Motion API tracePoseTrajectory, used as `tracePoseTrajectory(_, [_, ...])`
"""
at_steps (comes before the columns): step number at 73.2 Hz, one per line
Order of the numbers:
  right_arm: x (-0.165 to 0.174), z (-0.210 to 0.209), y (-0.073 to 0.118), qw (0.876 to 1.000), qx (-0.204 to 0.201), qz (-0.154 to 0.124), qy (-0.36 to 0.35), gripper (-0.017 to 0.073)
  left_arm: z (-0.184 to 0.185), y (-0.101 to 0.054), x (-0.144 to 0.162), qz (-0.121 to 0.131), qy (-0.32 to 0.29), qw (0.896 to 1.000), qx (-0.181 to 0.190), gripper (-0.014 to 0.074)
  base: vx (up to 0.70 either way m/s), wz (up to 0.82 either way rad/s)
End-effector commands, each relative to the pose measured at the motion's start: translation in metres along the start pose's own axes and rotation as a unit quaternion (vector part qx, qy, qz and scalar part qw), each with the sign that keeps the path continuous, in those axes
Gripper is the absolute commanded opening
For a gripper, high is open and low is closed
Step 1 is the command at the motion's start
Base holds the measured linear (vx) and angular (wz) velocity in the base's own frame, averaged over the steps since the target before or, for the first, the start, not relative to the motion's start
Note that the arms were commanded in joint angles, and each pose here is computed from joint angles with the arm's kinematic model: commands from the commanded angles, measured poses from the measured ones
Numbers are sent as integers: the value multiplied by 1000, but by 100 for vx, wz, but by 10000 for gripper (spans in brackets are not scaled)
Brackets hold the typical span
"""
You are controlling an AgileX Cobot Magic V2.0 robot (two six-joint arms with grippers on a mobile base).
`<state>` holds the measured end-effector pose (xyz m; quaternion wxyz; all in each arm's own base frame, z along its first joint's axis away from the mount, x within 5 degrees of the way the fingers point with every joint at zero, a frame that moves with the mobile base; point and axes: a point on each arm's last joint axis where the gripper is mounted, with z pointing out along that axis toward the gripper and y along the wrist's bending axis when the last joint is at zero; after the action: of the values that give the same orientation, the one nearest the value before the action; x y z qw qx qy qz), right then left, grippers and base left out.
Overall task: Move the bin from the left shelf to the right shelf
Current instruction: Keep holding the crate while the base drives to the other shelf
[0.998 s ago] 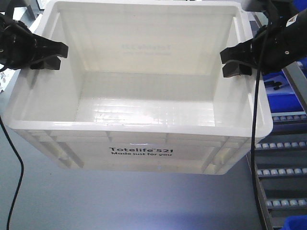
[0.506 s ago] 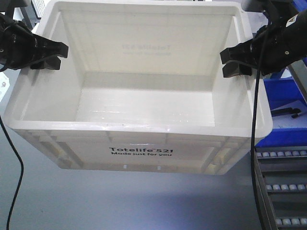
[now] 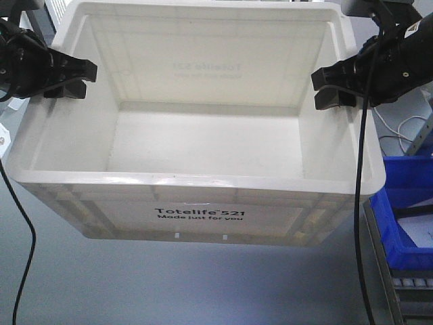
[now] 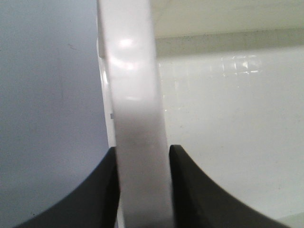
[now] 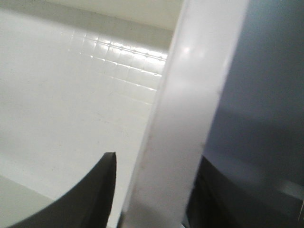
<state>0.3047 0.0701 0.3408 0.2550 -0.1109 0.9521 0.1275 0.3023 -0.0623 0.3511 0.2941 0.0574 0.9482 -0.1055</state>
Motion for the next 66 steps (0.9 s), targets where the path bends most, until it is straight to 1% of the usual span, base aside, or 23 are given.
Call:
tracePoseTrajectory(1, [-12,-26,3,997,5,-10,-73,-5,-34,-7,-16,14,-100,995,13,3,40,20])
tracePoseTrajectory(17, [-12,-26,3,997,5,-10,-73,-5,-34,-7,-16,14,-100,995,13,3,39,28])
tracePoseTrajectory(35, [-11,-26,3,997,5,-10,-73,-5,-34,-7,-16,14,-100,995,13,3,37,42])
tracePoseTrajectory(66, [-11,-26,3,997,5,-10,-73,-5,-34,-7,-16,14,-100,995,13,3,29,62])
